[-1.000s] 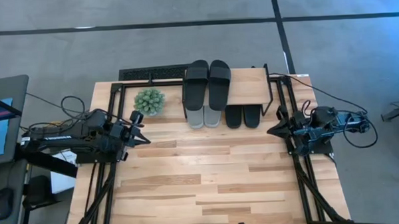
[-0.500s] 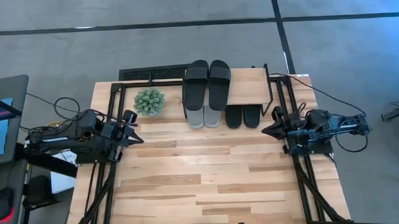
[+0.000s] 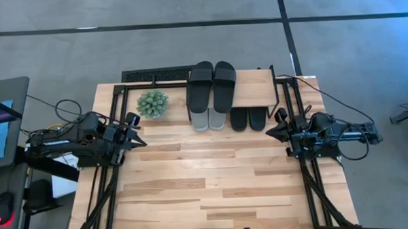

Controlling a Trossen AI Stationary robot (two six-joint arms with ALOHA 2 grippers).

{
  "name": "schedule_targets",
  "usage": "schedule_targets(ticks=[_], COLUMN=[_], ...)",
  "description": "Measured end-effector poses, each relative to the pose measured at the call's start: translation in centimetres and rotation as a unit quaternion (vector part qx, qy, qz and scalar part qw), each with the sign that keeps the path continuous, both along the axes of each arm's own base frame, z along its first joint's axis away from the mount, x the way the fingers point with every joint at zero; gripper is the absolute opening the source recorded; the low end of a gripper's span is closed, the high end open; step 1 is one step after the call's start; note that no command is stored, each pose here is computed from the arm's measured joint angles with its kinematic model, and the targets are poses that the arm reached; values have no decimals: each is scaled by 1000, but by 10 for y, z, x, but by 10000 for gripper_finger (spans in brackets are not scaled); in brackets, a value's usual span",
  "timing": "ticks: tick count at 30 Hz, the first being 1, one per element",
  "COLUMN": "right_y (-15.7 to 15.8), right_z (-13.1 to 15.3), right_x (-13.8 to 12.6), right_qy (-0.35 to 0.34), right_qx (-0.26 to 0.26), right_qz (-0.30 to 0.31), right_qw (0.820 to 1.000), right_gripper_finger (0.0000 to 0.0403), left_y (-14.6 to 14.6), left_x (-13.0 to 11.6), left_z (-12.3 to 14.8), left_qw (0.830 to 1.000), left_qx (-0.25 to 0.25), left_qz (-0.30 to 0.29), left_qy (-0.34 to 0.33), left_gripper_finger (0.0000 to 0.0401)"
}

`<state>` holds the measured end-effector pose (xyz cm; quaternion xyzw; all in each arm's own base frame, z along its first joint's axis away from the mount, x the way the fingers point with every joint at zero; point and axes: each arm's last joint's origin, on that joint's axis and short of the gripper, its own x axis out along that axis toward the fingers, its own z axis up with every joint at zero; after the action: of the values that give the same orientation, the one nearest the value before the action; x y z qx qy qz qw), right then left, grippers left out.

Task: Pick and place slides into the shelf
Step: Return to home position

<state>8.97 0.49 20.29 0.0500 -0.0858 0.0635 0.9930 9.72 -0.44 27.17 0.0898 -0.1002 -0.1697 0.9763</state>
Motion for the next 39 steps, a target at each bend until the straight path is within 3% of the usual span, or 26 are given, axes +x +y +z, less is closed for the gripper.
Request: schedule_targets(ticks=[11,22,28,39], right_y=[-6,-6,-6,-6], right_z=[-1,-22,-25,-25], right_x=[0,6,7,7], right_qy=[4,10,28,26], right_qx=[-2,24,32,38], right_qz=[-32,-27,-30,-30], right_qw=[999,999,999,998], right_gripper_finger=[0,0,0,0], left_y=[0,0,0,-1], left_x=[0,0,0,-24], left_z=[0,-1,-2,-2], left_qw=[1000,1000,999,999], left_qx=[4,8,40,31], left_qz=[2,4,10,33], left_qy=[-1,2,-6,-24], left_gripper_finger=[0,0,0,0])
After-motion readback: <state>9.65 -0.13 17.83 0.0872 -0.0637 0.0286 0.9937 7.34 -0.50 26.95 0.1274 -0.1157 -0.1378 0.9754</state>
